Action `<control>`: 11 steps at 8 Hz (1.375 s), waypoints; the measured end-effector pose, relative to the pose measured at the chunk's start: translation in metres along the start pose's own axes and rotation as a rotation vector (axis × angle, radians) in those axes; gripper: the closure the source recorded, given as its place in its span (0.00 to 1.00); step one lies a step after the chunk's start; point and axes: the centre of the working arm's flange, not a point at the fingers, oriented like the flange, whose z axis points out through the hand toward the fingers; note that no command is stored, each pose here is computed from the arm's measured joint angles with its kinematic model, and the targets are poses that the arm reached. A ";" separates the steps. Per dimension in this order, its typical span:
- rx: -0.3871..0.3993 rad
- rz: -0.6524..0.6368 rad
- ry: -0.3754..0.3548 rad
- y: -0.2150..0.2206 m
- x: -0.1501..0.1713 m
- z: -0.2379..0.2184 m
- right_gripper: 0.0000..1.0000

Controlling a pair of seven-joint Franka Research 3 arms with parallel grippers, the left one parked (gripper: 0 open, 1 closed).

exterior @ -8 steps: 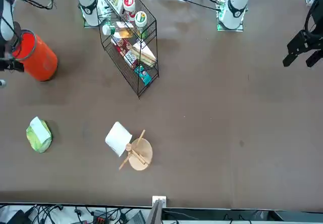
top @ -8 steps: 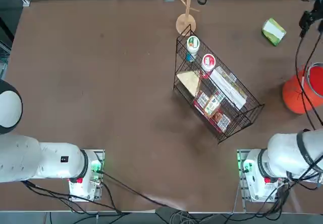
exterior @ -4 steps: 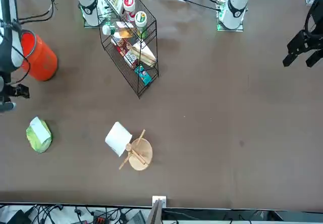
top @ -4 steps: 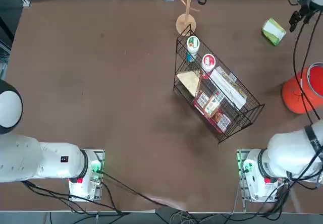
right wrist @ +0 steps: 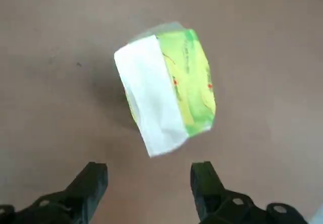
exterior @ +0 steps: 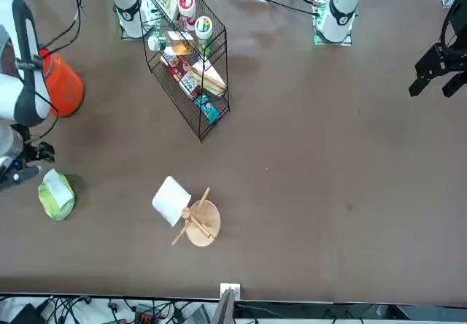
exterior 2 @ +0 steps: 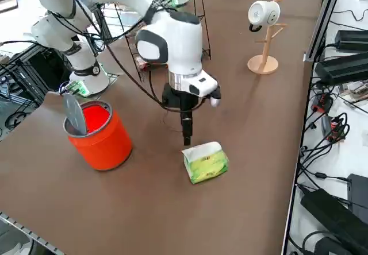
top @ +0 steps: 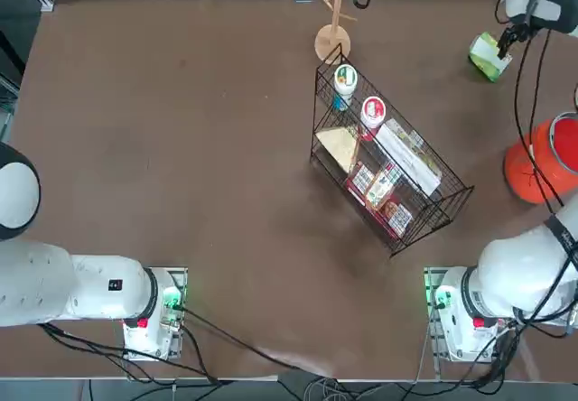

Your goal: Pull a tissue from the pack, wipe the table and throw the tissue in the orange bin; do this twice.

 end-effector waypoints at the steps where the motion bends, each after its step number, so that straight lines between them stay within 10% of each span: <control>1: -0.003 -0.025 0.006 -0.006 0.007 0.010 0.01; 11: -0.106 -0.199 0.018 -0.021 0.030 0.051 0.14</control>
